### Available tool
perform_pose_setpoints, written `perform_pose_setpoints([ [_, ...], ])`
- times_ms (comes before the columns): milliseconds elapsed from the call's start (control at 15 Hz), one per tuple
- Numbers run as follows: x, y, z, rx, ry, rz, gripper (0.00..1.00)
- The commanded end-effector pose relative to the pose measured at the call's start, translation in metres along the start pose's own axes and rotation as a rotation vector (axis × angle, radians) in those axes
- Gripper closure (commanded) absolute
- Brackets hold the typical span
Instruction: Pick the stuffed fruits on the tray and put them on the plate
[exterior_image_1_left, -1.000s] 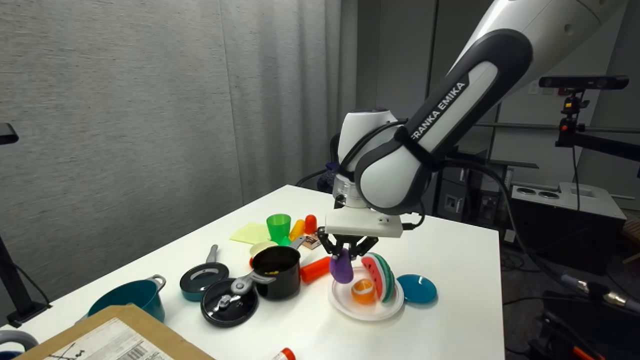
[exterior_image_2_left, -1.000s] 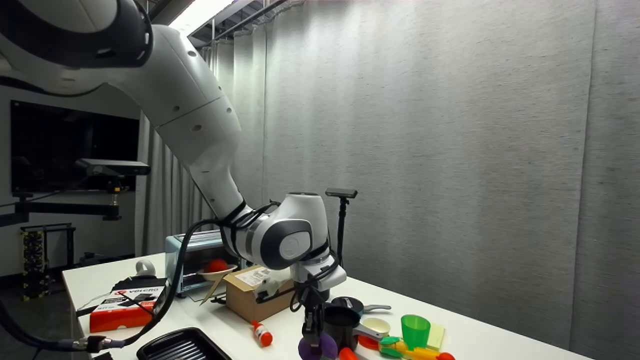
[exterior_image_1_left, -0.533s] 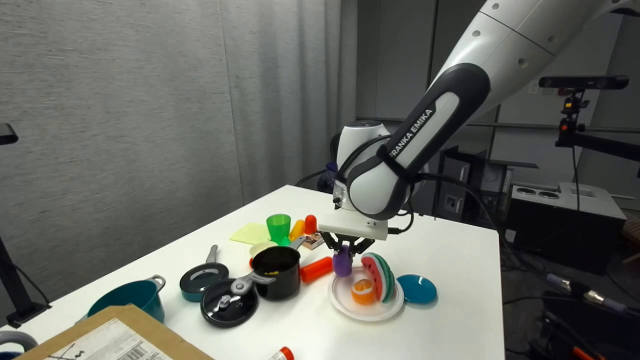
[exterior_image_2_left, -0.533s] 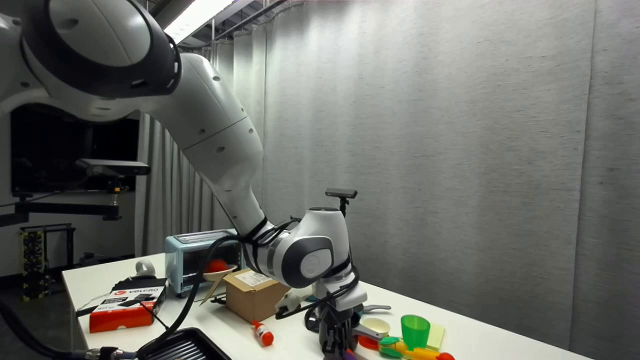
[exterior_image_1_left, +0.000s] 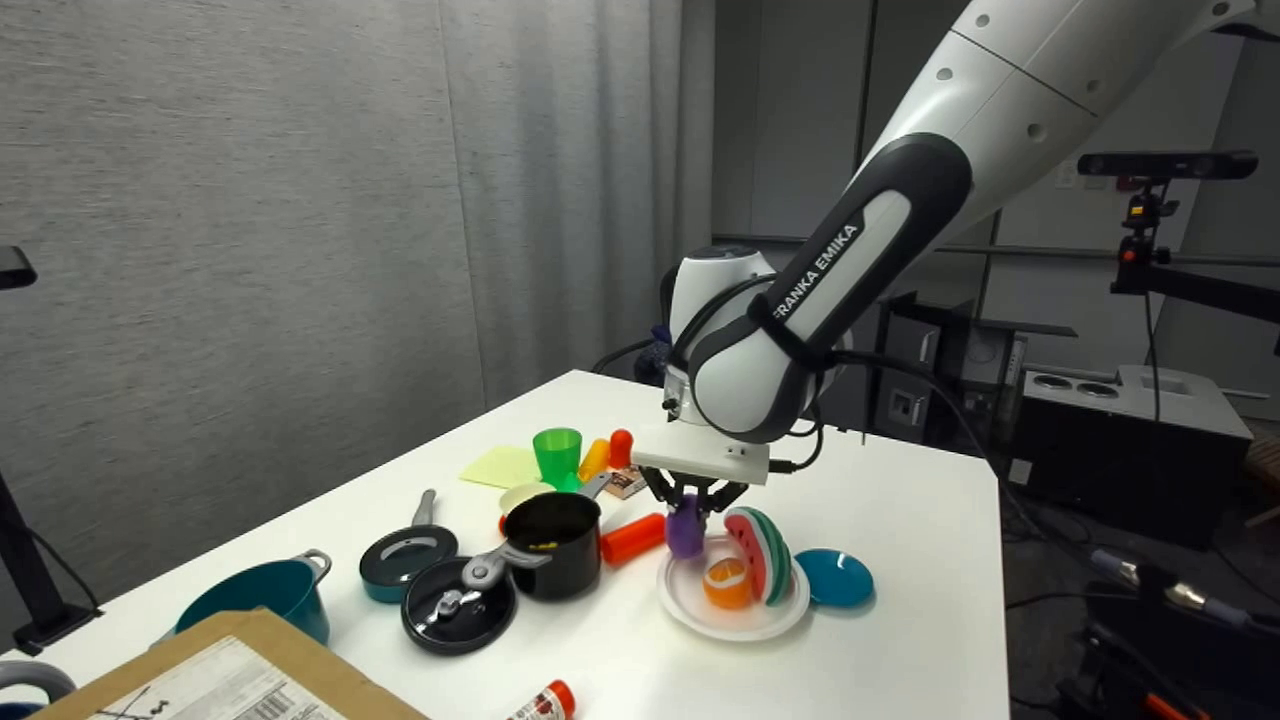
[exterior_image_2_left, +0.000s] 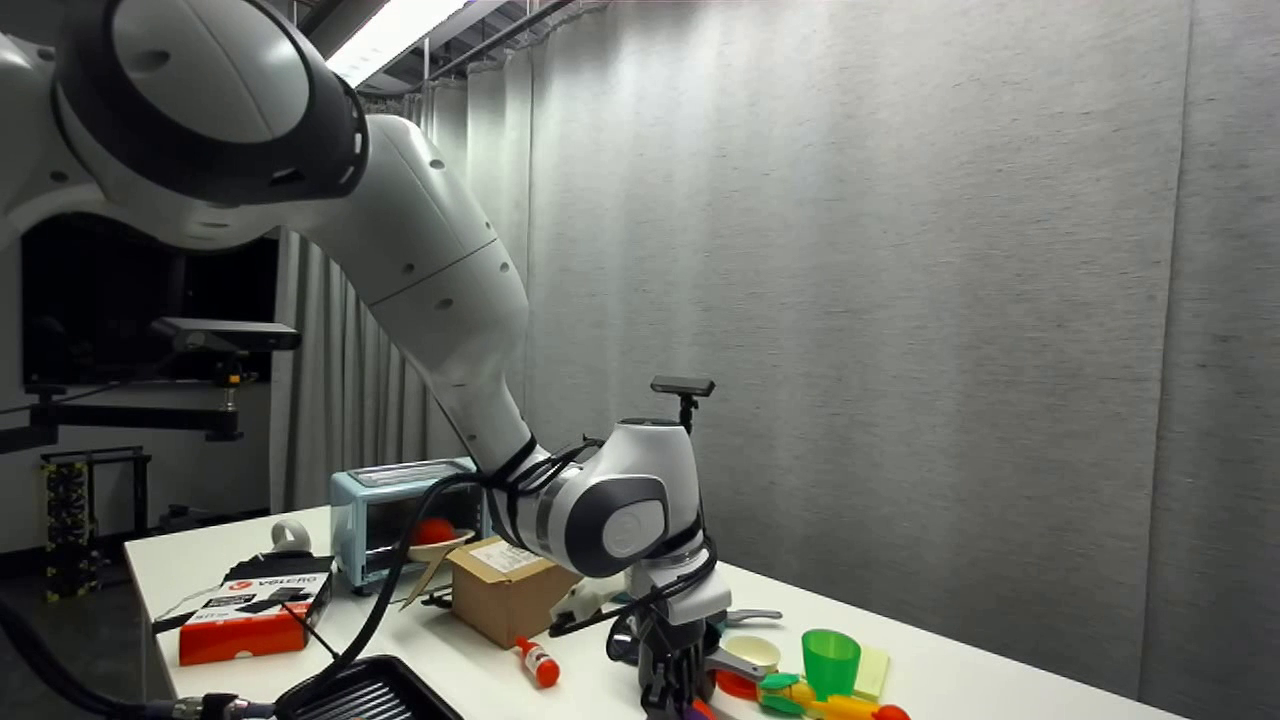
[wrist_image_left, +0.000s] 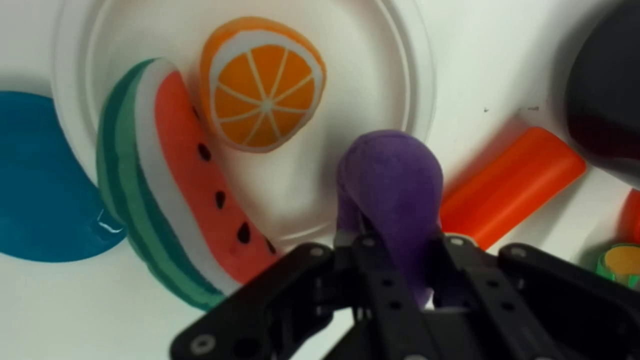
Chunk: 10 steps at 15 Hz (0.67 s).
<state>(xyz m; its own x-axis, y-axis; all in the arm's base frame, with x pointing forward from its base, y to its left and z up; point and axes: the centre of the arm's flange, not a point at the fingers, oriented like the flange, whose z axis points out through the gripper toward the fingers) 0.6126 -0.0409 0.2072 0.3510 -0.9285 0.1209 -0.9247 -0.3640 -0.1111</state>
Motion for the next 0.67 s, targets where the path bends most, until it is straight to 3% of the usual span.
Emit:
perform_pose_setpoints([
  [0,0.0,-0.001,-0.021,0.027,-0.01,0.03,0.95],
  [267,-0.008,0.001,-0.041,0.048,-0.028,0.025,0.95],
  [600,-0.012,0.011,-0.037,-0.037,-0.005,0.049,0.95],
])
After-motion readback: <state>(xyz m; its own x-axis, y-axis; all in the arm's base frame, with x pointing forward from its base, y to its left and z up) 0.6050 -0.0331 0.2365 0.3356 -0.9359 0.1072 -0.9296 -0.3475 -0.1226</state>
